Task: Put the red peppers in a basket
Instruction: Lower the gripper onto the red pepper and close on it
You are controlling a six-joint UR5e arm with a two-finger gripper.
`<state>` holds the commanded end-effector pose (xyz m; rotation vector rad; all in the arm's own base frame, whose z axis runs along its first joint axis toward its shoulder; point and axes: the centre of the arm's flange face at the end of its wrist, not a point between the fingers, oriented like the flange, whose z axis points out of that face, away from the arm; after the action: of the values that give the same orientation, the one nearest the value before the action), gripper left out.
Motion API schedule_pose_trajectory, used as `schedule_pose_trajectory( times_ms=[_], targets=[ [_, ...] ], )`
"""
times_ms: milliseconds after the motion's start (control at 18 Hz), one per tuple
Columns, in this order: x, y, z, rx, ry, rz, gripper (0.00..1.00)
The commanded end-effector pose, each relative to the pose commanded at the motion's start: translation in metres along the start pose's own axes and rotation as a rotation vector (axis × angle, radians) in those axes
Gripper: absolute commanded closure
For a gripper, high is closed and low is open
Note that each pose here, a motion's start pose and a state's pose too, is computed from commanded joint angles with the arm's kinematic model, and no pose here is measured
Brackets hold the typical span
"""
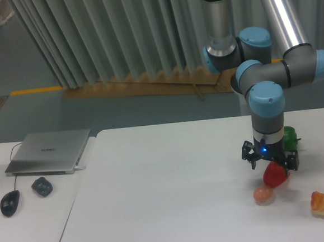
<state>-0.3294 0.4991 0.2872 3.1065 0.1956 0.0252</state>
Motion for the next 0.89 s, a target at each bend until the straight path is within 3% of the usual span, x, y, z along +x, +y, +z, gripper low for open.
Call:
schedule_pose_trajectory(
  times_ms=[889],
  targets=[
    [0.003, 0.002, 0.020, -0.057, -0.014, 0.012, 0.00]
  ],
)
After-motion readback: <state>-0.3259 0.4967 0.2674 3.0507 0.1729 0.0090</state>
